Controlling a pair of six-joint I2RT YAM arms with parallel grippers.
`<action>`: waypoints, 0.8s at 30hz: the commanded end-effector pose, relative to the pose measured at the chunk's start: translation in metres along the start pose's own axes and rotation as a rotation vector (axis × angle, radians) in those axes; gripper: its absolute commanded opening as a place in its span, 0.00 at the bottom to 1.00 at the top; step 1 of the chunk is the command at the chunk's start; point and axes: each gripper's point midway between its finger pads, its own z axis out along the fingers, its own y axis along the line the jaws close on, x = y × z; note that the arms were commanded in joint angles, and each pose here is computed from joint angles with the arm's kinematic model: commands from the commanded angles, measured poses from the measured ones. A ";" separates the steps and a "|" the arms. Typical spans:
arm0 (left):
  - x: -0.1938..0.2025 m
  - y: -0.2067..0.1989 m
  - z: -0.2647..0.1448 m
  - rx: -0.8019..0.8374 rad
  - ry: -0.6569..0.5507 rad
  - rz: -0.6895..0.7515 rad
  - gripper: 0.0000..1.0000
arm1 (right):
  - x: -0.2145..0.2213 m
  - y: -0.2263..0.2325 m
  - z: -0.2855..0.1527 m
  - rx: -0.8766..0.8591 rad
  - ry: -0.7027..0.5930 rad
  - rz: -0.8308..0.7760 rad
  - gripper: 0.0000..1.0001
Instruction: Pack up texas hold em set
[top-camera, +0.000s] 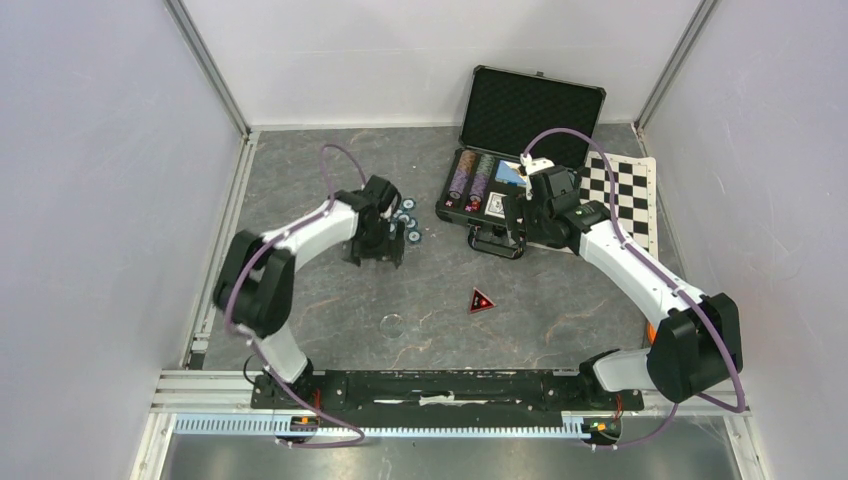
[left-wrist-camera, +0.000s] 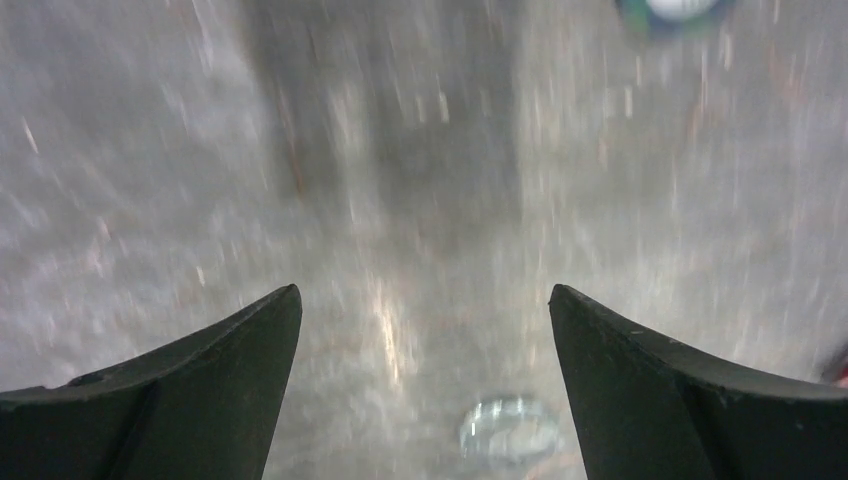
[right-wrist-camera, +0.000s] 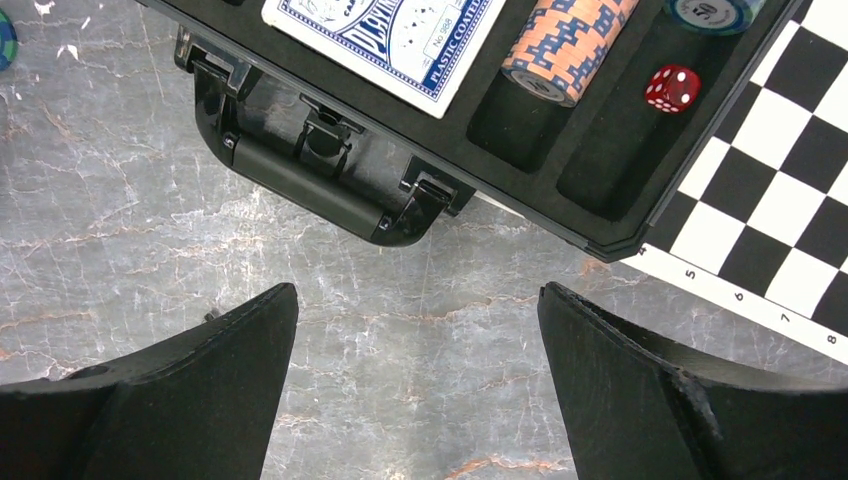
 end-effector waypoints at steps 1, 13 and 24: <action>0.049 -0.011 -0.045 0.087 -0.046 0.090 1.00 | 0.000 0.004 0.000 -0.028 -0.017 -0.005 0.95; 0.133 -0.024 -0.055 0.112 -0.034 0.131 1.00 | 0.056 0.040 -0.002 -0.141 0.041 -0.080 0.97; 0.151 -0.031 -0.040 0.156 -0.075 0.149 1.00 | 0.085 0.088 -0.003 -0.233 0.087 -0.149 0.98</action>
